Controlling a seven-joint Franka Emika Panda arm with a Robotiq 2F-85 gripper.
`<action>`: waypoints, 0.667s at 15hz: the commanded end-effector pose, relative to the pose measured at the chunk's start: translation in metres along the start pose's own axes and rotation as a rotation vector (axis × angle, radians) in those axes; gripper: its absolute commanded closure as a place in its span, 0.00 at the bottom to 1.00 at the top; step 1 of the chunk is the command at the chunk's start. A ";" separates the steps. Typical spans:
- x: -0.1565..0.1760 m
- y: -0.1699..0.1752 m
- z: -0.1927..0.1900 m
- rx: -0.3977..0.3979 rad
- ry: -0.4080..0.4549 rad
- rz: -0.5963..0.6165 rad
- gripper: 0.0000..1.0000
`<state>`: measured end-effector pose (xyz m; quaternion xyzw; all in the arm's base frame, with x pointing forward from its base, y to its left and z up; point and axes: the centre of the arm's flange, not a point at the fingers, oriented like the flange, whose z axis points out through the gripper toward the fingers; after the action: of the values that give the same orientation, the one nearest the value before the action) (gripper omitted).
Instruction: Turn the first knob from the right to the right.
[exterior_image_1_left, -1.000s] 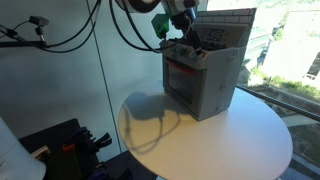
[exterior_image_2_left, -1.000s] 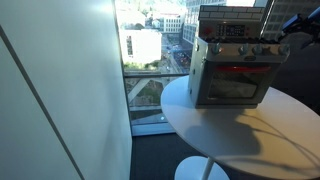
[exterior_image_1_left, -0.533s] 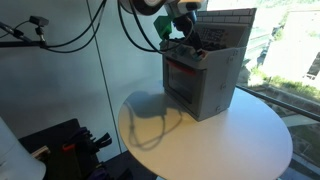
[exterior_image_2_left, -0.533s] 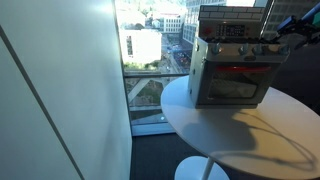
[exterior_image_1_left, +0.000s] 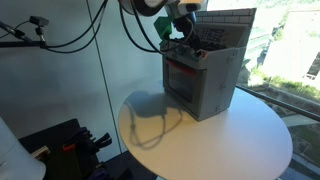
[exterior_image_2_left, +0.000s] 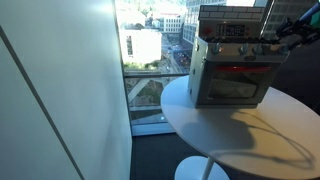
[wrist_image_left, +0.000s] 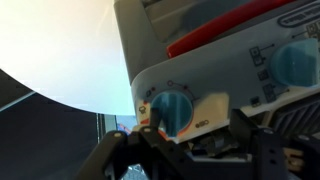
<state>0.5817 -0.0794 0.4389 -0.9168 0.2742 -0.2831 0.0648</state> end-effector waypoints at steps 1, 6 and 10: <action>0.011 0.001 -0.002 0.008 0.006 -0.001 0.58; 0.015 0.012 -0.004 -0.008 0.017 0.027 0.93; 0.017 0.015 -0.005 -0.011 0.017 0.042 0.94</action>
<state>0.5777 -0.0993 0.4438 -0.9109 0.2896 -0.2878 0.0599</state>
